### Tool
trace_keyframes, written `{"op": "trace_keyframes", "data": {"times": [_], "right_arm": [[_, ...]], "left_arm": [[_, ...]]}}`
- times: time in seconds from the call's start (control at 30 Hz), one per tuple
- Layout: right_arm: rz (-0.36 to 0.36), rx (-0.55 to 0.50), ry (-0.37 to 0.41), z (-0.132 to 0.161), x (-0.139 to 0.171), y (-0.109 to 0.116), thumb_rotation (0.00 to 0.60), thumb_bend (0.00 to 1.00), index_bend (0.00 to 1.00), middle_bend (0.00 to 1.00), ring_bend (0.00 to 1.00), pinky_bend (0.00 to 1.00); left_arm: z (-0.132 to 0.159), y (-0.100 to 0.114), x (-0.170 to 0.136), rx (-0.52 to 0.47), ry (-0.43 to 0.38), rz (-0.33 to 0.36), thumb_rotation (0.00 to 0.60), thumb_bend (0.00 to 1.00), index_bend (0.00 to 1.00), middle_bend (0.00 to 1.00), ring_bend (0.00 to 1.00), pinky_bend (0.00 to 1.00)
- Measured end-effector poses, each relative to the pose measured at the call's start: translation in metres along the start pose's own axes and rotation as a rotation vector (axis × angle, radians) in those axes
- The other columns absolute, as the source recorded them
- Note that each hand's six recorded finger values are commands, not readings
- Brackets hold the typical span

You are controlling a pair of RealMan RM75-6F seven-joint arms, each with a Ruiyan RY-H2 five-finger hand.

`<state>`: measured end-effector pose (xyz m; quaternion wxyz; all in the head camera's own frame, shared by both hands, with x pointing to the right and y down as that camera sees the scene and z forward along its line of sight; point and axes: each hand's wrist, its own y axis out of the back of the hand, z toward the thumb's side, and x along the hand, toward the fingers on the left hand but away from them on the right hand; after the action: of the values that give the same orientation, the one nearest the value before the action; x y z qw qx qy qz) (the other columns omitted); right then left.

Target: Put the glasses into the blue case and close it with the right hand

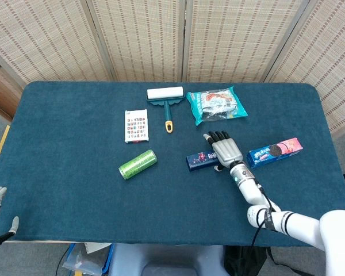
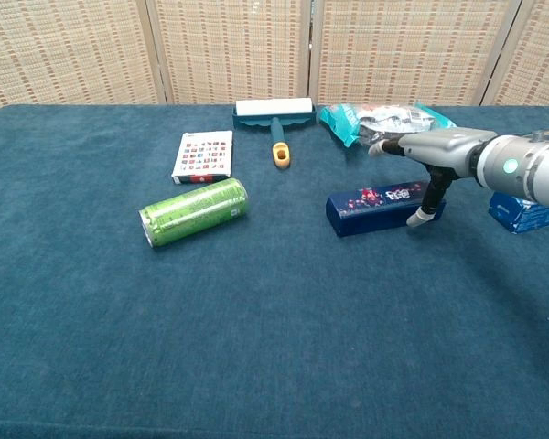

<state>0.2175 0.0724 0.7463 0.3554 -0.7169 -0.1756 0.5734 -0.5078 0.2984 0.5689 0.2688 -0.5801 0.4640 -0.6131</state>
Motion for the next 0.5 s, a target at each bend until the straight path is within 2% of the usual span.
{"op": "trace_keyframes", "data": {"times": [0.17, 0.27, 0.4, 0.5], "right_arm": [[-0.065, -0.026, -0.012, -0.013, 0.022, 0.012, 0.600, 0.11, 0.00, 0.00, 0.00, 0.00], [-0.118, -0.037, -0.032, -0.027, 0.044, 0.020, 0.600, 0.16, 0.00, 0.02, 0.00, 0.00], [-0.201, -0.048, -0.082, -0.054, 0.083, 0.027, 0.600, 0.24, 0.01, 0.07, 0.00, 0.00], [-0.252, -0.052, -0.124, -0.073, 0.117, 0.028, 0.600, 0.26, 0.07, 0.10, 0.00, 0.00]], "left_arm": [[0.006, 0.004, 0.004, 0.004, -0.018, 0.006, 0.600, 0.41, 0.00, 0.00, 0.00, 0.00], [0.010, 0.006, 0.006, 0.008, -0.031, 0.009, 0.600, 0.41, 0.00, 0.00, 0.00, 0.00], [0.018, 0.006, 0.010, 0.015, -0.049, 0.008, 0.600, 0.41, 0.00, 0.00, 0.00, 0.00], [0.025, 0.005, 0.012, 0.019, -0.065, 0.008, 0.600, 0.41, 0.00, 0.00, 0.00, 0.00]]}}
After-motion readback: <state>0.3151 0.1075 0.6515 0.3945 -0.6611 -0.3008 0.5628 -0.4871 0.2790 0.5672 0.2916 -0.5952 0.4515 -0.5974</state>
